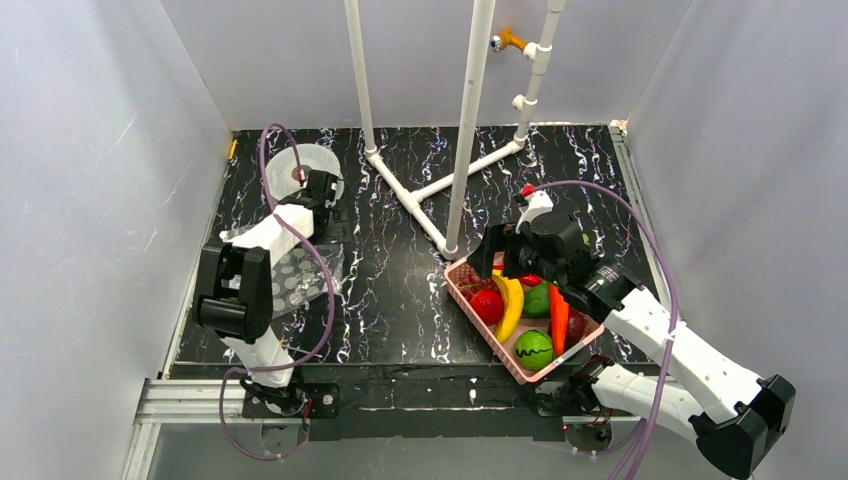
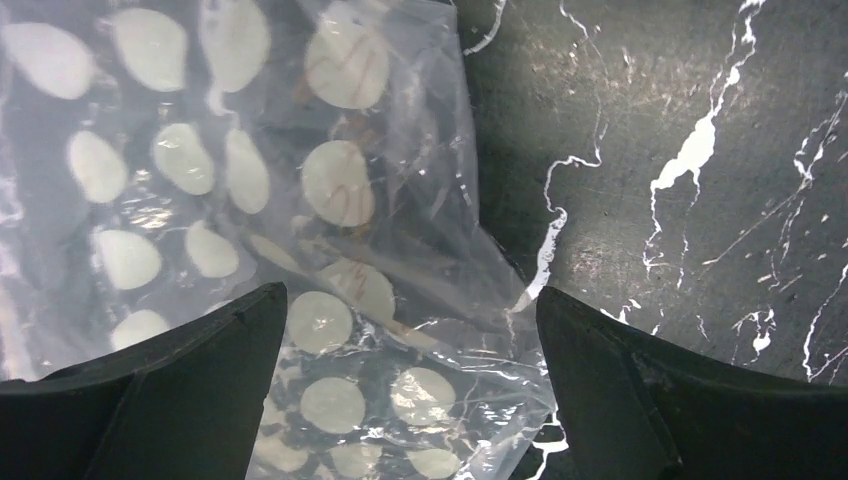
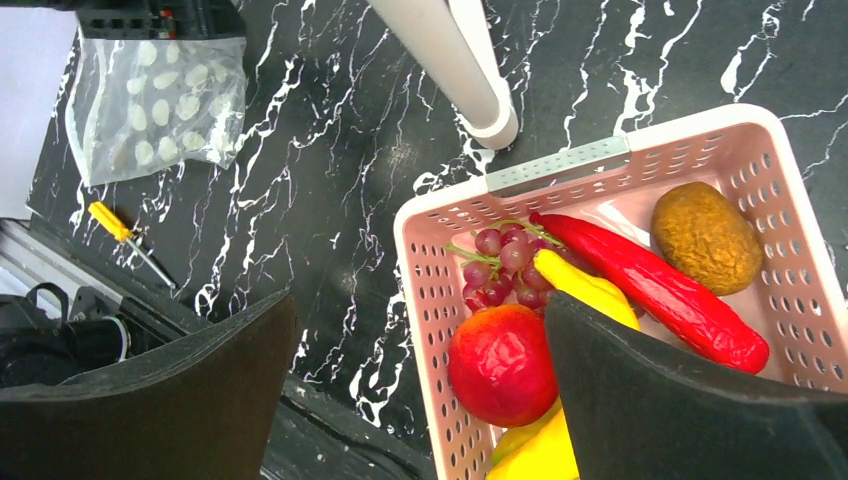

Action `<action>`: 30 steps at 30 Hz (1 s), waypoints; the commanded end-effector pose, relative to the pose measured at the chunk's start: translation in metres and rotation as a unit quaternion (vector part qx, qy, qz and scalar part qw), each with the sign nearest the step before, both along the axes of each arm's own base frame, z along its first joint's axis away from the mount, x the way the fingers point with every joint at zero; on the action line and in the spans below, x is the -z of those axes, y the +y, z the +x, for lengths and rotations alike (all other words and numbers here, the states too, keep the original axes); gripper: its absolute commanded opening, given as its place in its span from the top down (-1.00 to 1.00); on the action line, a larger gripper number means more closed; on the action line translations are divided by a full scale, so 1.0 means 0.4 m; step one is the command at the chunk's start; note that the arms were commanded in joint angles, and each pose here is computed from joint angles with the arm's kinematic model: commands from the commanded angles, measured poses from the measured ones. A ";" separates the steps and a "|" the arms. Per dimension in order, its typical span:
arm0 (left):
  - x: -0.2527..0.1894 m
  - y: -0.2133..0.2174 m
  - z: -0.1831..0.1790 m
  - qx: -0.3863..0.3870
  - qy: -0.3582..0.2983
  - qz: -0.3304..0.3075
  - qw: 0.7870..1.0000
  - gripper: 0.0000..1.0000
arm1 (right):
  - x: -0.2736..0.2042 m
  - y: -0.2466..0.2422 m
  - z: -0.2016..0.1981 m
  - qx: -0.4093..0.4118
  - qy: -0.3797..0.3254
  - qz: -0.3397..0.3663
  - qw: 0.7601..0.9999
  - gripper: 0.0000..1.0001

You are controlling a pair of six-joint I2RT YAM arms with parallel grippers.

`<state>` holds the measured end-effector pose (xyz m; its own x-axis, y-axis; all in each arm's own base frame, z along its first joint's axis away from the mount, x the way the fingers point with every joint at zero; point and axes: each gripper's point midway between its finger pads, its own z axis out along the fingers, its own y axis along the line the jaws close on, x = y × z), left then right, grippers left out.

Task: Place the food in the zip-top bag and seal the zipper
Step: Move the zipper food storage bag to the center of the board.

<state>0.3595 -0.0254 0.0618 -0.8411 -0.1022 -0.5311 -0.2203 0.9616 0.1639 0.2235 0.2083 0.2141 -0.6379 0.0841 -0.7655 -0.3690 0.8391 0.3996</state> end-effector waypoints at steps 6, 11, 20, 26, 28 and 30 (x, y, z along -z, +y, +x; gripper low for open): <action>0.031 -0.069 -0.031 0.037 0.076 -0.066 0.994 -0.17 | -0.046 0.020 -0.009 -0.002 -0.043 0.015 0.999 -0.99; 0.028 -0.139 -0.031 0.085 0.091 -0.127 0.984 0.71 | -0.037 0.017 -0.023 -0.006 -0.049 0.008 0.999 -1.00; -0.072 -0.414 -0.097 0.252 0.086 -0.310 0.913 1.00 | -0.017 0.064 -0.059 -0.032 -0.064 -0.001 0.997 -0.99; -0.129 -0.462 -0.115 0.290 0.049 -0.321 0.900 -0.09 | -0.014 0.116 -0.074 -0.056 -0.064 -0.017 0.996 -0.99; -0.149 -0.447 -0.107 0.291 0.027 -0.304 0.907 -0.34 | -0.013 0.130 -0.080 -0.062 -0.066 -0.024 0.996 -0.99; -0.175 -0.422 -0.098 0.286 0.000 -0.277 0.917 -0.58 | -0.009 0.146 -0.086 -0.070 -0.069 -0.030 0.995 -0.99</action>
<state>0.3143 -0.2060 0.0982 -0.9018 0.1196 -0.4153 0.3117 0.8457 -0.4333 0.1820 0.2502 0.1886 -0.5983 -0.0801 -0.7973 -0.5046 0.8106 0.2972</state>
